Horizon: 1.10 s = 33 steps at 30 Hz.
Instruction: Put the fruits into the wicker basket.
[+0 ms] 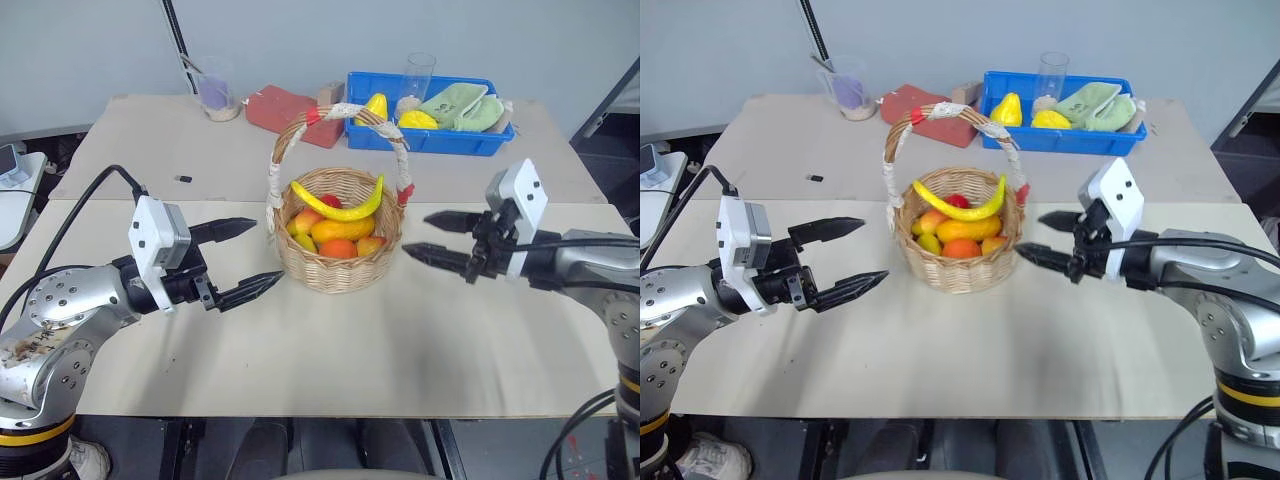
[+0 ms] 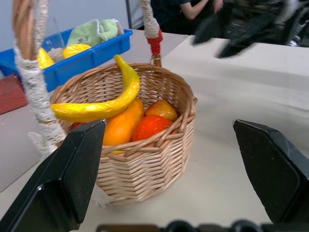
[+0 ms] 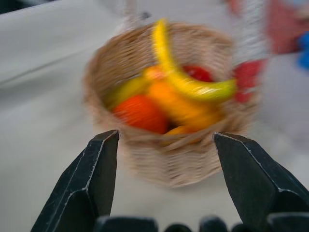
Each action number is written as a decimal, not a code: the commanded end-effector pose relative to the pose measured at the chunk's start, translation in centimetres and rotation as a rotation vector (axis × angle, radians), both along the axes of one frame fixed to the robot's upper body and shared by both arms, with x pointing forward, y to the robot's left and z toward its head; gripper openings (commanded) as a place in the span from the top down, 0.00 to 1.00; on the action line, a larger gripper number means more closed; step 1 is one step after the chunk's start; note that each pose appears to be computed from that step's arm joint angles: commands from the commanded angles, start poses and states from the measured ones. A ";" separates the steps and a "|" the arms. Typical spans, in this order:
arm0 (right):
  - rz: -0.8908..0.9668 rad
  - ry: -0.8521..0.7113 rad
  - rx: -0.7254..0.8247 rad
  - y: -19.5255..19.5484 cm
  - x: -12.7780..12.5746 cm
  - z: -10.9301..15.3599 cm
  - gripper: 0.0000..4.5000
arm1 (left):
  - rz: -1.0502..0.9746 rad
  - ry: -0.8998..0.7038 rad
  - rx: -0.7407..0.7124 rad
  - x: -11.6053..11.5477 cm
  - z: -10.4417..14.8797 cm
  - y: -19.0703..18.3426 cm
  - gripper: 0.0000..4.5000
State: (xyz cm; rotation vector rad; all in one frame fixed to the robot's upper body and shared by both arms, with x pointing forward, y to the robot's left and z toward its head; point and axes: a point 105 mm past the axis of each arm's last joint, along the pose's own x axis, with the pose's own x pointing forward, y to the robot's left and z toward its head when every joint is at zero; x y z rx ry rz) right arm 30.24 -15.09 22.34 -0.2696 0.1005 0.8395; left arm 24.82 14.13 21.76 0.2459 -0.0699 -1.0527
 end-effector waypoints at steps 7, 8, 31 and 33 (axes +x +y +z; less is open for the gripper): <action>-0.035 -0.154 0.091 1.7 4.8 1.9 0.23 | -0.042 -0.059 0.006 0.3 1.0 -0.9 0.00; -0.033 -0.158 0.100 1.8 5.1 1.8 0.23 | -0.041 -0.061 0.003 0.3 1.1 -0.9 0.00; -0.313 -0.309 0.039 -7.0 6.4 3.7 0.97 | -0.049 -0.076 -0.024 0.7 1.7 -1.4 0.00; -0.391 -0.314 0.032 -9.2 6.4 3.9 0.97 | -0.057 -0.074 -0.025 0.8 1.6 -1.6 0.00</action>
